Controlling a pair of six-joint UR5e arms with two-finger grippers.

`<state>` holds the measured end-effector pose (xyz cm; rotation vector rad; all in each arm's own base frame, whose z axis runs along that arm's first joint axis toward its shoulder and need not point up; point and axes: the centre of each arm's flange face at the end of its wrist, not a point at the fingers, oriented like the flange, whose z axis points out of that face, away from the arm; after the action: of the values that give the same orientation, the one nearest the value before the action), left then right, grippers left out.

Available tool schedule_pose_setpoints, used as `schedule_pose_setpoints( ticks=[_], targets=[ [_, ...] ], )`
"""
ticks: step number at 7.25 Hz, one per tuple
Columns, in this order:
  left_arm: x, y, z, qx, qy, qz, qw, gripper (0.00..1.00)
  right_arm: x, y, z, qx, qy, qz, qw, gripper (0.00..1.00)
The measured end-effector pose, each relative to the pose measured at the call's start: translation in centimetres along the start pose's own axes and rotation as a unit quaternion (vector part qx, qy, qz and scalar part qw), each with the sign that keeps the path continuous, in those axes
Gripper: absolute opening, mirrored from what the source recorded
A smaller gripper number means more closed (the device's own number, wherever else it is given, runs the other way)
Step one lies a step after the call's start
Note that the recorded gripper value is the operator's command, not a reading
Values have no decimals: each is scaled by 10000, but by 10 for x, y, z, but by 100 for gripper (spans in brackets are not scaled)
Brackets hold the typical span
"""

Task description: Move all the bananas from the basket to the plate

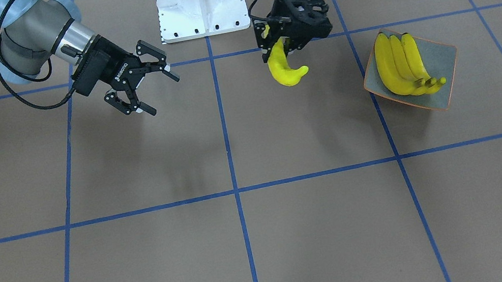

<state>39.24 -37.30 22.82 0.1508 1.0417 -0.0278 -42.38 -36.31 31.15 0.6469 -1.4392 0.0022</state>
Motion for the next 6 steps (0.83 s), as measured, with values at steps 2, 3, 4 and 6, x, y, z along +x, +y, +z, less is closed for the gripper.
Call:
schedule_pose_setpoints(
  ticks=[2,3,4,6],
  targets=[
    [-97,-24,-28,-23,-492,-122,9987,0,47,6,-17,51,481,11,9988,100],
    [-150,-35,-43,-44,-742,-97,9972,0,65,3,-26,92,658,23,9978,100],
    [-202,-42,-55,-79,-1000,-8,9950,0,78,-1,-32,138,793,37,9967,100],
    [-276,-51,-57,-227,-1420,184,9894,0,94,-6,-40,210,965,60,9951,100]
  ],
)
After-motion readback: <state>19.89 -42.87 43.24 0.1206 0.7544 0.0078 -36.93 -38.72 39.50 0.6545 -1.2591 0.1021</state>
